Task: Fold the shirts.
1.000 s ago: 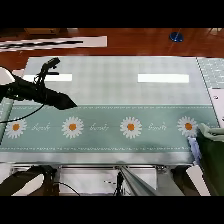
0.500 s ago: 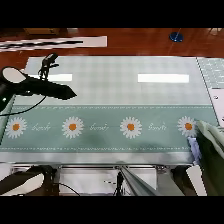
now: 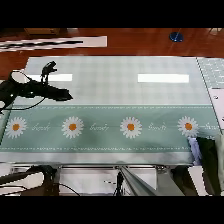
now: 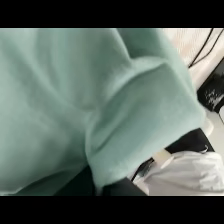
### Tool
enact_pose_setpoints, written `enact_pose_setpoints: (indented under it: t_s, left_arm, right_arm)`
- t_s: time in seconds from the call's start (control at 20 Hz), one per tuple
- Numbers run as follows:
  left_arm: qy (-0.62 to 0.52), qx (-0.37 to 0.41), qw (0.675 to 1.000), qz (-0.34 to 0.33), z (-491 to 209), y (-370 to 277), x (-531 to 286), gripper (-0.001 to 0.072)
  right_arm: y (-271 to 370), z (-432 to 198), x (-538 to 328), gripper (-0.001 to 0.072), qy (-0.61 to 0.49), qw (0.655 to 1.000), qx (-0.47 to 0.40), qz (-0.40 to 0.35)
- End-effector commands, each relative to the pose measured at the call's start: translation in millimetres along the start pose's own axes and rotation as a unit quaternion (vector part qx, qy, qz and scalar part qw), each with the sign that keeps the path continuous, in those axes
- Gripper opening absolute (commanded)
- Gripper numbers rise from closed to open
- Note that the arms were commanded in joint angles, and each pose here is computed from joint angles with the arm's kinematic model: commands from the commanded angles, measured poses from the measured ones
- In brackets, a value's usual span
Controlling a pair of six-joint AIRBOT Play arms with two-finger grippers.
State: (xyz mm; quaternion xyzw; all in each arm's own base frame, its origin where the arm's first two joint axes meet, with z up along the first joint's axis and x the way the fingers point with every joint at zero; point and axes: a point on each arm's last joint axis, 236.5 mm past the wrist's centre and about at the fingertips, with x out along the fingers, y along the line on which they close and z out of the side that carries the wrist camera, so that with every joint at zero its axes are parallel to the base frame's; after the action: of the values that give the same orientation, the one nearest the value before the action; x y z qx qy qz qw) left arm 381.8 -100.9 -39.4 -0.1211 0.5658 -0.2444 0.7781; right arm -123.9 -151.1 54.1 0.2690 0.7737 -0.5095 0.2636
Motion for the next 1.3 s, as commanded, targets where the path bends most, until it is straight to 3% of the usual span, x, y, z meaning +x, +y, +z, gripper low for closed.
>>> enact_pose_setpoints:
  t_s: [0.0, 0.05, 0.1, 0.15, 0.2, 0.3, 0.35, 0.4, 0.45, 0.5, 0.65, 0.75, 0.8, 0.85, 1.0, 1.15, 1.25]
  left_arm:
    - [-0.003, -0.015, 1.0, 0.004, 0.3, 11.9, -2.5, 0.006]
    - [-0.004, -0.016, 1.0, 0.005, 0.3, 12.6, -2.8, 0.0059]
    - [-0.004, -0.015, 1.0, 0.005, 0.4, 12.7, -2.8, 0.006]
    - [-0.004, -0.015, 1.0, 0.005, 0.4, 12.6, -2.8, 0.0059]
    - [-0.004, -0.015, 1.0, 0.005, 0.4, 12.6, -2.8, 0.006]
    - [-0.004, -0.015, 1.0, 0.005, 0.3, 12.4, -2.7, 0.0064]
    - [-0.004, -0.015, 1.0, 0.004, 0.4, 12.4, -2.7, 0.0125]
    - [-0.004, -0.015, 1.0, 0.004, 0.5, 12.3, -2.7, 0.034]
    - [-0.005, -0.017, 1.0, 0.002, 1.0, 11.4, -2.8, 0.0495]
    - [-0.006, -0.019, 1.0, -0.003, 1.8, 8.7, -3.2, 0.0534]
    - [-0.001, -0.025, 0.998, -0.054, 6.9, -19.8, -11.5, 0.0532]
    - [0.014, 0.001, 0.996, -0.089, 11.0, -49.7, -23.5, 0.053]
    - [0.02, 0.023, 0.995, -0.091, 13.2, -60.5, -27.9, 0.0504]
    - [0.024, 0.054, 0.995, -0.077, 16.2, -67.5, -30.3, 0.046]
    - [0.063, 0.121, 0.99, 0.029, 14.2, -60.1, -27.7, 0.0453]
    - [0.105, 0.139, 0.97, 0.171, 5.0, -33.1, -29.3, 0.0453]
    - [0.105, 0.168, 0.963, 0.182, 4.4, -46.5, -25.1, 0.0453]
  right_arm:
    - [-7.4, -1.4, 17.1, 0.003, 0.009, 1.0, 0.01, -0.011]
    - [-7.4, 2.1, 17.2, 0.0082, 0.002, 1.0, 0.01, -0.011]
    - [-7.2, 6.1, 17.2, 0.0329, -0.007, 1.0, 0.008, -0.01]
    - [-7.0, 9.9, 17.1, 0.0531, -0.015, 1.0, -0.005, -0.01]
    - [-7.2, 15.0, 15.7, 0.0563, -0.025, 0.999, -0.016, -0.012]
    - [-4.9, 41.6, 1.3, 0.056, -0.076, 0.996, -0.032, -0.017]
    - [1.5, 61.7, -15.5, 0.0536, -0.111, 0.993, -0.049, -0.013]
    - [16.4, 88.9, -43.2, 0.0525, -0.159, 0.984, -0.075, 0.001]
    - [39.2, 116.0, -79.5, 0.0525, -0.213, 0.97, -0.11, 0.022]
    - [73.5, 142.4, -130.2, 0.0525, -0.281, 0.947, -0.149, 0.054]
    - [225.8, 139.4, -305.6, 0.0525, -0.447, 0.818, -0.281, 0.227]
    - [324.6, 58.6, -394.6, 0.0525, -0.479, 0.71, -0.381, 0.347]
    - [356.7, 17.3, -410.7, 0.0525, -0.474, 0.674, -0.427, 0.373]
    - [382.7, -20.9, -410.5, 0.0525, -0.463, 0.648, -0.475, 0.373]
    - [418.5, -87.8, -367.5, 0.0525, -0.447, 0.596, -0.612, 0.266]
    - [433.3, -107.5, -335.8, 0.0524, -0.467, 0.571, -0.654, 0.167]
    - [441.9, -122.8, -327.9, 0.0525, -0.469, 0.57, -0.653, 0.171]
